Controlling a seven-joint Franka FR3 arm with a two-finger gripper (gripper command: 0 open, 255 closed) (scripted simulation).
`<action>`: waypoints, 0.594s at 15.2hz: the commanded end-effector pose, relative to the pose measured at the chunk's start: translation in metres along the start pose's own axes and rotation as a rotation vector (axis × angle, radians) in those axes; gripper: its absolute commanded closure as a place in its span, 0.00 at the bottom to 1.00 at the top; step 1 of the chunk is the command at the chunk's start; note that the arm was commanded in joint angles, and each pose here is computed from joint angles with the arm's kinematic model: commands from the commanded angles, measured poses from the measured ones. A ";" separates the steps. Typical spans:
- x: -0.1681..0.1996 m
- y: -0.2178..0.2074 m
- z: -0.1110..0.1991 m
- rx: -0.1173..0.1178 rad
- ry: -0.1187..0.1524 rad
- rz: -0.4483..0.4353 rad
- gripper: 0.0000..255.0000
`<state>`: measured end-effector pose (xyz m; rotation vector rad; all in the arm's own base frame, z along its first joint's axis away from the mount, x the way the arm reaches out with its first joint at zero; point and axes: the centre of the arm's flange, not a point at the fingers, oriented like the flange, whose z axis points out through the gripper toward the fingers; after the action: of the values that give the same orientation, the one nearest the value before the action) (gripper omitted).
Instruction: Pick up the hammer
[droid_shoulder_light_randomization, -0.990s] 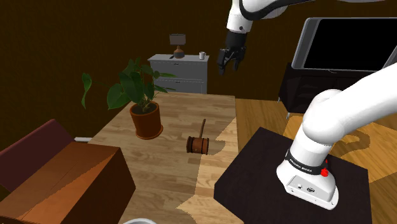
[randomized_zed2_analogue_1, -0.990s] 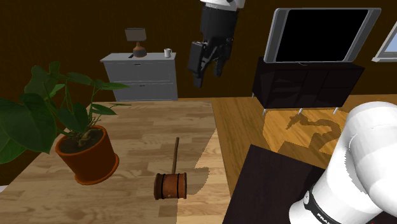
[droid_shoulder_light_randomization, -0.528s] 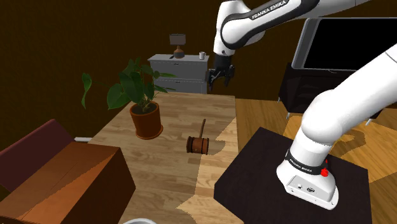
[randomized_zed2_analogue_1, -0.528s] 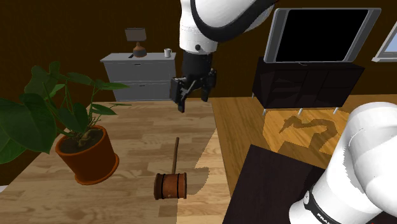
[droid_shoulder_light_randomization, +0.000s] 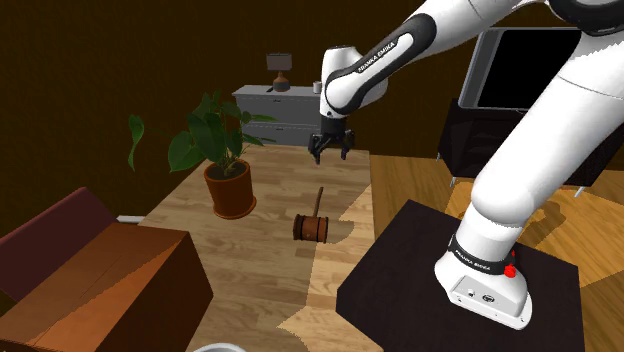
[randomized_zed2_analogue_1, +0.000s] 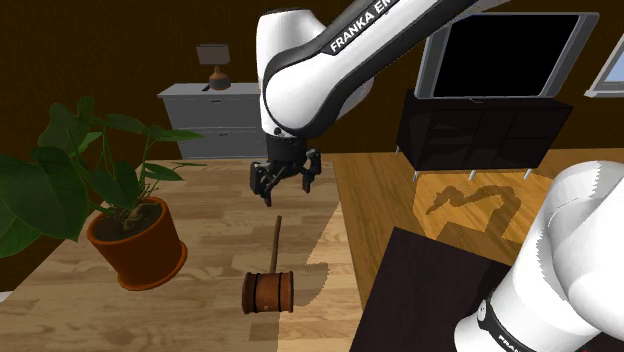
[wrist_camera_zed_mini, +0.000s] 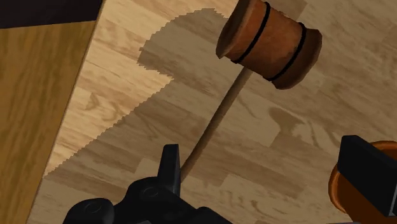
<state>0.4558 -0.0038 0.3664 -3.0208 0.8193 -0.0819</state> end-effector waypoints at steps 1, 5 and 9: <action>0.013 -0.004 0.024 -0.004 -0.009 0.054 0.00; 0.033 -0.011 0.074 -0.015 -0.030 0.157 0.00; 0.052 -0.015 0.124 -0.026 -0.050 0.261 0.00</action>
<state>0.5107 -0.0185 0.2574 -2.9101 1.1663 -0.0021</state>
